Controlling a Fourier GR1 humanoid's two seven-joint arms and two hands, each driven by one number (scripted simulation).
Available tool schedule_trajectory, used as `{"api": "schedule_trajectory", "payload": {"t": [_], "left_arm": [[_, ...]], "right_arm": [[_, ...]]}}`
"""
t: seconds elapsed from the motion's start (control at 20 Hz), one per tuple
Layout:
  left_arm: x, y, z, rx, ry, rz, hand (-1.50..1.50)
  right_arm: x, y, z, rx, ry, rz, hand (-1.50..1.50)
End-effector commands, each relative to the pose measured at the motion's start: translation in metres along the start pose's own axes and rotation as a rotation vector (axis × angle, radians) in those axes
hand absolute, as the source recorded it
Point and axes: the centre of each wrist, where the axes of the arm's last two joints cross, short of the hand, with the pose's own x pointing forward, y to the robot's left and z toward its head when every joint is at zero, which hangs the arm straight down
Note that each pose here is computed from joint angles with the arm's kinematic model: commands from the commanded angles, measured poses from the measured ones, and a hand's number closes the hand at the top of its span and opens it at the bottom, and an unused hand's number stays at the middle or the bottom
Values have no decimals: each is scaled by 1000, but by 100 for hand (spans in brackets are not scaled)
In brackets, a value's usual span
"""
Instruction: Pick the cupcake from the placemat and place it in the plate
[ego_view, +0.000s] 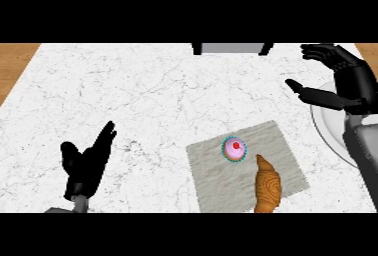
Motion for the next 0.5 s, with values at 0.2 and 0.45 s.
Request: {"api": "schedule_trajectory", "payload": {"t": [0.2,0.45], "left_arm": [[-9,-4,-11,-39,44,25,0],[-3,7,-6,-9,48,22,0]], "right_arm": [[2,-18,6,70,-54,27,-150],[27,-30,3,367,78,280,-150]]}}
